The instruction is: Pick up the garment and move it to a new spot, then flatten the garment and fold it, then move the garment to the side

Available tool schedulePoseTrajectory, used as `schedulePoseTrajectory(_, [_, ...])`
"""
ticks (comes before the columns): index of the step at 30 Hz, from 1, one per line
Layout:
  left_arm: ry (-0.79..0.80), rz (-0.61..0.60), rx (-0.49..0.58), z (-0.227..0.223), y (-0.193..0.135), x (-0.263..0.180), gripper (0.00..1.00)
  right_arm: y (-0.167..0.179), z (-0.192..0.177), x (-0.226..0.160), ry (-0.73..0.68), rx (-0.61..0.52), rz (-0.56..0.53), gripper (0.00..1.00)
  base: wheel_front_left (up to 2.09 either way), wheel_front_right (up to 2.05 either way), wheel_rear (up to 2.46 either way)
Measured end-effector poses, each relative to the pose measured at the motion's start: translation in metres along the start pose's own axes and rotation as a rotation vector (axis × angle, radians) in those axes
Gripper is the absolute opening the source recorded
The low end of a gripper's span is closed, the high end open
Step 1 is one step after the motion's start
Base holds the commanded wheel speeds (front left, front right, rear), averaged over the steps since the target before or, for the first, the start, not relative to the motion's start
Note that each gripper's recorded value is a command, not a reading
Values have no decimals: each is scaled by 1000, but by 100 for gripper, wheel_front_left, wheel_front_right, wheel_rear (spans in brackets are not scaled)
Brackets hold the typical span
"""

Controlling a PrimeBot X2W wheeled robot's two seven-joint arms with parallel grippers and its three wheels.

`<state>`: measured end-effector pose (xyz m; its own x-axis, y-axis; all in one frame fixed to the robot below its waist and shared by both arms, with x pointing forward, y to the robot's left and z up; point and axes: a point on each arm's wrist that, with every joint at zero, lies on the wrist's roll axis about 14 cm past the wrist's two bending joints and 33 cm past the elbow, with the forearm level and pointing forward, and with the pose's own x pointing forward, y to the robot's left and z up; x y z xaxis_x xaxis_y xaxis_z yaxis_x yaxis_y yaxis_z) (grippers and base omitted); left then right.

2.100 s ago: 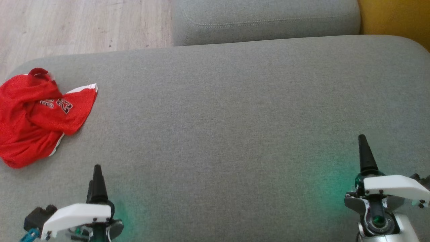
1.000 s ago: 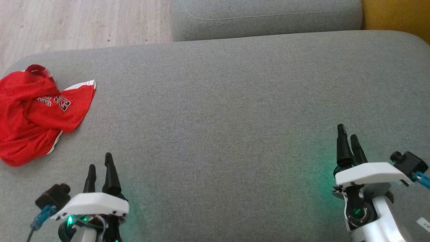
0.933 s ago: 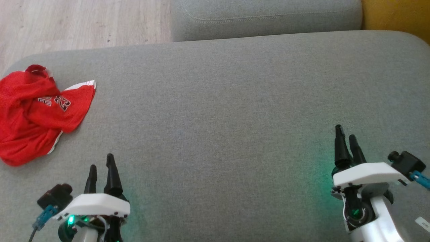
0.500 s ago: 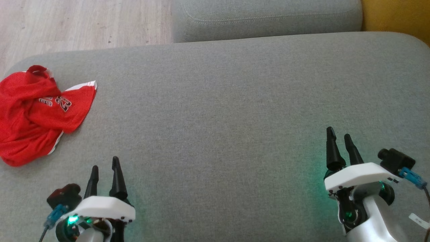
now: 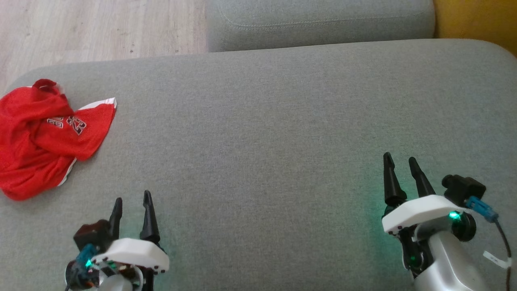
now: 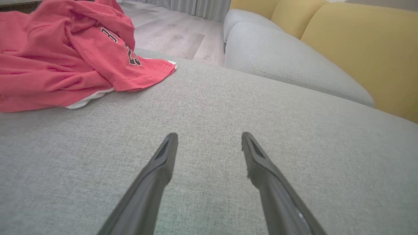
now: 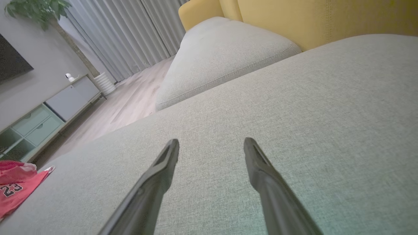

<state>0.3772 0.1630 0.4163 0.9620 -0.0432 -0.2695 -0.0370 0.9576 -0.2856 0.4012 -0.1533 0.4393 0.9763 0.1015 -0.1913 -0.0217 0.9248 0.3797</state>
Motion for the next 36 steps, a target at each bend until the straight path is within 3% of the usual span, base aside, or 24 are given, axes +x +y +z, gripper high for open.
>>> schedulePoseTrajectory(29, [-90, -15, 326, 17, -6, 4, 100, 11, 6, 0, -34, -315, 67, 100, 0, 0, 0])
schedulePoseTrajectory(36, [-106, 1, 307, 22, -5, 3, 100, 10, 8, -3, -42, -309, 62, 100, 0, 0, 0])
